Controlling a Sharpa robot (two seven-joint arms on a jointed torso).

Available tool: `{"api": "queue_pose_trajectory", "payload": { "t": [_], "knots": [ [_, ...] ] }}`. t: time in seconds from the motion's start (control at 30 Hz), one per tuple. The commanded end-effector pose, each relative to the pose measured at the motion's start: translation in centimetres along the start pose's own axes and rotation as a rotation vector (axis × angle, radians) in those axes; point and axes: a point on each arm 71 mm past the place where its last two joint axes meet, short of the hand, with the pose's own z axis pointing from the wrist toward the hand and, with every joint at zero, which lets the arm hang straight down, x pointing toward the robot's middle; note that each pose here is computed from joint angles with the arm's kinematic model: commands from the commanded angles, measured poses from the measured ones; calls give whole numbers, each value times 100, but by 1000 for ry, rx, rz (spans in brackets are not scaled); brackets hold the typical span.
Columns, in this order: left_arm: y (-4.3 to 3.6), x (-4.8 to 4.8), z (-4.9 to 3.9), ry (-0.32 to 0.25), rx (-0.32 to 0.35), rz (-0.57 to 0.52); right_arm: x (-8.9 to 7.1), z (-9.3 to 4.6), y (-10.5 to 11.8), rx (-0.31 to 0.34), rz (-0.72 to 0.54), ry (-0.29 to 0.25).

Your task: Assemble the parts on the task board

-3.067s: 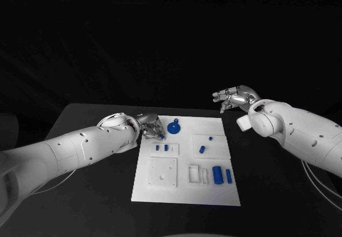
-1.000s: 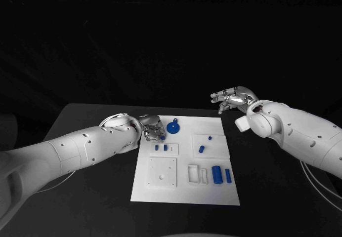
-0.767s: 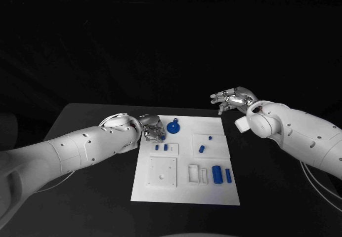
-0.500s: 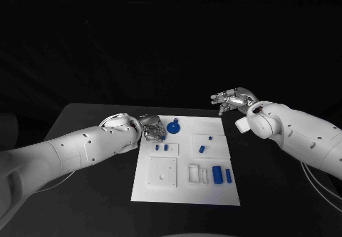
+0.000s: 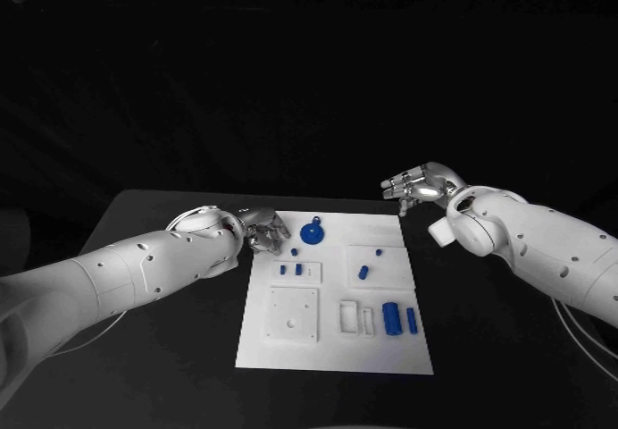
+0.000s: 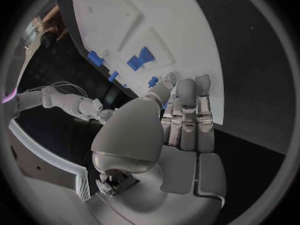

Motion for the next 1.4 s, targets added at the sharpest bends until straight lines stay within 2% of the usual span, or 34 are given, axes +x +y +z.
{"api": "queue_pose_trajectory", "payload": {
  "t": [0.03,0.27,0.33,0.47,0.57,0.77,1.13,1.4],
  "knots": [
    [98,-120,-32,-64,-20,-100,31,-29,37,-46,-274,12],
    [297,-419,-156,-172,-39,-339,146,-87,105,-83,-531,24],
    [338,-497,-199,-195,-32,-429,186,-106,124,-89,-603,22],
    [373,-584,-272,-227,-4,-595,259,-146,141,-89,-724,23],
    [370,-608,-324,-236,23,-700,339,-183,143,-70,-809,38],
    [384,-651,-414,-260,67,-801,574,-283,150,-38,-936,64],
    [466,-695,-522,-308,78,-901,812,-382,77,-22,-974,114],
    [445,-697,-559,-322,91,-937,925,-428,5,-53,-946,105]
  ]
}}
